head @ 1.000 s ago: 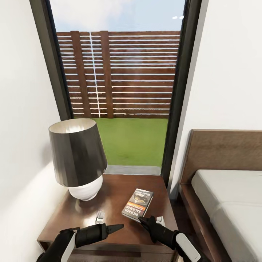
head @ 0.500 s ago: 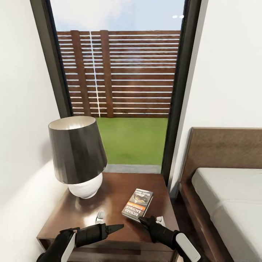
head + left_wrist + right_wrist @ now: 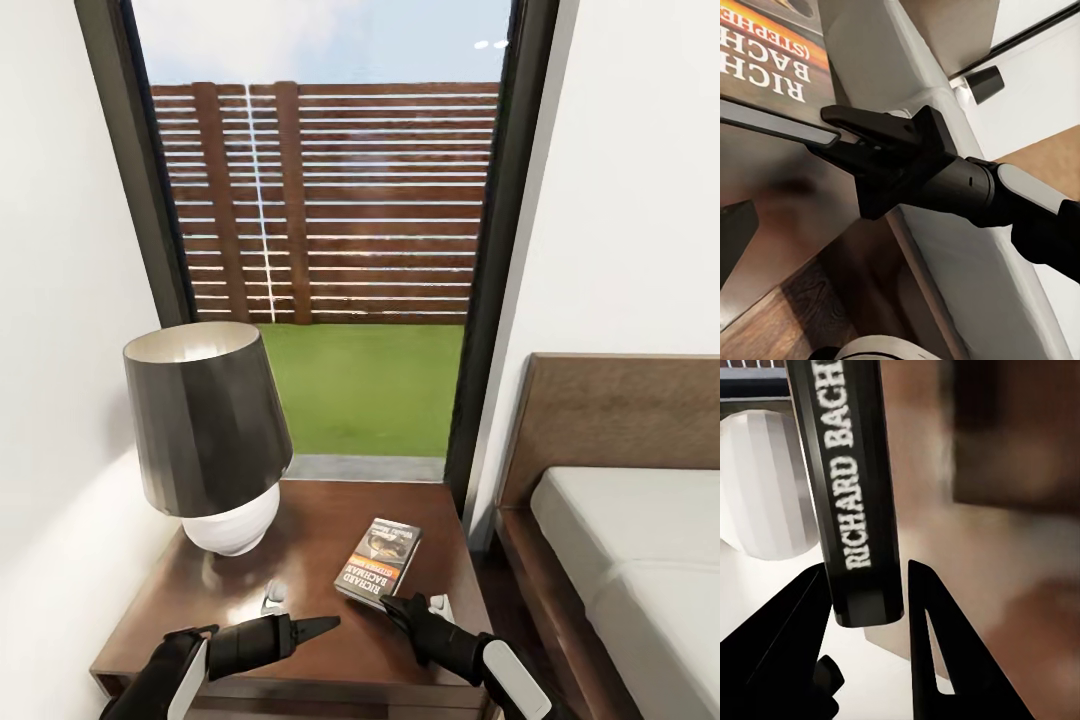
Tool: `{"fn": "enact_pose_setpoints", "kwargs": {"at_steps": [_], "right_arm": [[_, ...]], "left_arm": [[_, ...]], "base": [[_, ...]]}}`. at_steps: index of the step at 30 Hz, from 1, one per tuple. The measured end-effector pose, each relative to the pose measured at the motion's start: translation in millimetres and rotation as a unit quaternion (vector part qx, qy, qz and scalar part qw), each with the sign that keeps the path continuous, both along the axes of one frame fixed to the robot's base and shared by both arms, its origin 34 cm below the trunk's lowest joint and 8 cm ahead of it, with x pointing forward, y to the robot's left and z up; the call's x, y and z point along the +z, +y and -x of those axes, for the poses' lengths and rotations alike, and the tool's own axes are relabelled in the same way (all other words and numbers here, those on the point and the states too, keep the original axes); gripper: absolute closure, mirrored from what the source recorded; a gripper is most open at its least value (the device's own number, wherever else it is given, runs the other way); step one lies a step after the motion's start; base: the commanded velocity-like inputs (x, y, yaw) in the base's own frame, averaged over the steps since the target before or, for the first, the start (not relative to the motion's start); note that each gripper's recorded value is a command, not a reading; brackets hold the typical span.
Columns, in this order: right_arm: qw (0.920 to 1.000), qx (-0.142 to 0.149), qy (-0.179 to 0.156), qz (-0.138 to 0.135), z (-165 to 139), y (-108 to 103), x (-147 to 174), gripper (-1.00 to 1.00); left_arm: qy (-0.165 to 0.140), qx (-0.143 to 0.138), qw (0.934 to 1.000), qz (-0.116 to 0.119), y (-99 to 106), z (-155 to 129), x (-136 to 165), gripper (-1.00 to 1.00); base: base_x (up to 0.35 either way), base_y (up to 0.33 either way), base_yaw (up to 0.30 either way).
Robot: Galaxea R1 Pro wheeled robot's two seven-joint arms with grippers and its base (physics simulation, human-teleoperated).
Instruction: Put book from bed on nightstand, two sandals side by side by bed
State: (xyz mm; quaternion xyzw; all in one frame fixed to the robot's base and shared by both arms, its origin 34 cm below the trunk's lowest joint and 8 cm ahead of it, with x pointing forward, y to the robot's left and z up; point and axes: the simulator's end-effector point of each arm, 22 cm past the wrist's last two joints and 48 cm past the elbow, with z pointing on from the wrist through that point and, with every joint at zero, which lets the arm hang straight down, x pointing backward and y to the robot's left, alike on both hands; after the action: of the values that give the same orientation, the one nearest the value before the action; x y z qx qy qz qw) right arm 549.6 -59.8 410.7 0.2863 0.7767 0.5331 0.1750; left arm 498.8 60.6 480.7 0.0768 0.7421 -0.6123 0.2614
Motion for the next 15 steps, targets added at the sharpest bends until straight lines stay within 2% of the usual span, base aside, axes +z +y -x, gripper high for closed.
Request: {"fn": "enact_pose_setpoints", "kwargs": {"at_steps": [15], "right_arm": [[1.0, 0.001, 0.0, 0.001, 2.7, -0.1, -9.4, 1.0]], "left_arm": [[0.0, 0.0, 1.0, 0.0, 0.0, 2.5, -9.0, -1.0]], "base": [[0.0, 0.0, 0.0]]}}
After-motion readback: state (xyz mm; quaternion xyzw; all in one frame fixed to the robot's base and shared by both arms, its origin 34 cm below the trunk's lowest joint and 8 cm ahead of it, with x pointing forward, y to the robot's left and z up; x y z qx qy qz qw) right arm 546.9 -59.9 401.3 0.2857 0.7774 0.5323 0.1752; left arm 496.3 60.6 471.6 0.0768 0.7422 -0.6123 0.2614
